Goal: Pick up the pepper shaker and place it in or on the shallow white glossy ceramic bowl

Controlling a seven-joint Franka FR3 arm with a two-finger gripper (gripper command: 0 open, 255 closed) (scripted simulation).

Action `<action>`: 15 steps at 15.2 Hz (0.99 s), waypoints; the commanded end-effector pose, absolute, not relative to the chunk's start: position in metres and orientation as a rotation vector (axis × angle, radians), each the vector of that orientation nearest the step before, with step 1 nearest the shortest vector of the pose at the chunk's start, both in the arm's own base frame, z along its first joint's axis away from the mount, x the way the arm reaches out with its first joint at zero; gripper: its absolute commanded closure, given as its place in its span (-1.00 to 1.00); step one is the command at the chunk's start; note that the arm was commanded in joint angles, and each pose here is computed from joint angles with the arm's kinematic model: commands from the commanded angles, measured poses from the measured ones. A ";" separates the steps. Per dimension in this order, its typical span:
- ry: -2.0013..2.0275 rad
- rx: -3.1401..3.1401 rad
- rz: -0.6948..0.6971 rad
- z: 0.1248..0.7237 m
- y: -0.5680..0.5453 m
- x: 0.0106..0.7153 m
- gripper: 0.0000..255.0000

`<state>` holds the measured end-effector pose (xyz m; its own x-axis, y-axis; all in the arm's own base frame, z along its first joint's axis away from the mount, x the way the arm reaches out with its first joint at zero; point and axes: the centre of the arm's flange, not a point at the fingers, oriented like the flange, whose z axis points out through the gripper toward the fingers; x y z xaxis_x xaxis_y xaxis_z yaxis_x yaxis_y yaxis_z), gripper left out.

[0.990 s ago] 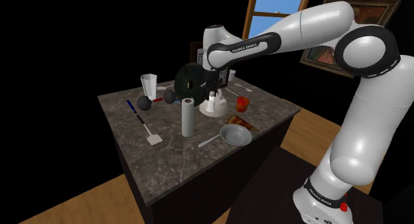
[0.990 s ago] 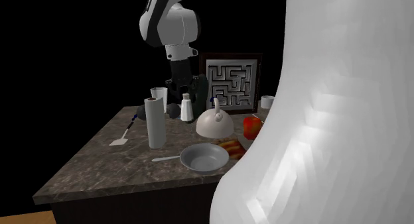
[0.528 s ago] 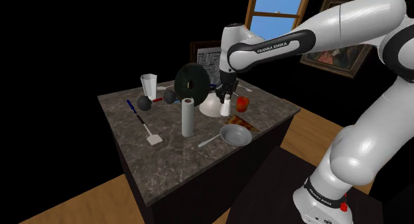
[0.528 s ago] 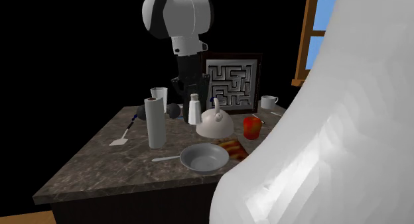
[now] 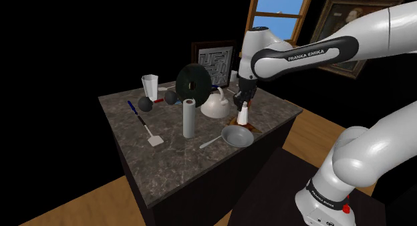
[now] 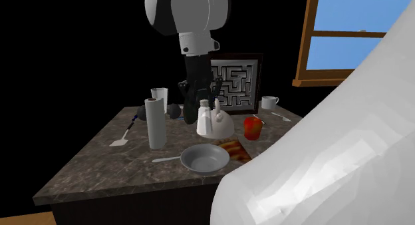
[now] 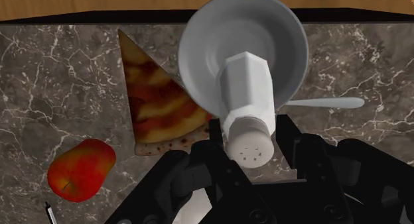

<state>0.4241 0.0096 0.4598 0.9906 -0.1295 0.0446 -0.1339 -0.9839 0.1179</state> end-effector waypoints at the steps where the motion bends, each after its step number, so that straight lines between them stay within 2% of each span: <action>1: -0.200 3.014 0.055 0.450 0.009 0.422 1.00; 15: -0.200 3.014 0.055 0.377 0.009 0.422 1.00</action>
<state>0.4219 0.0094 0.3819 0.9906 -0.1296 0.0438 -0.1339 -0.9839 0.1180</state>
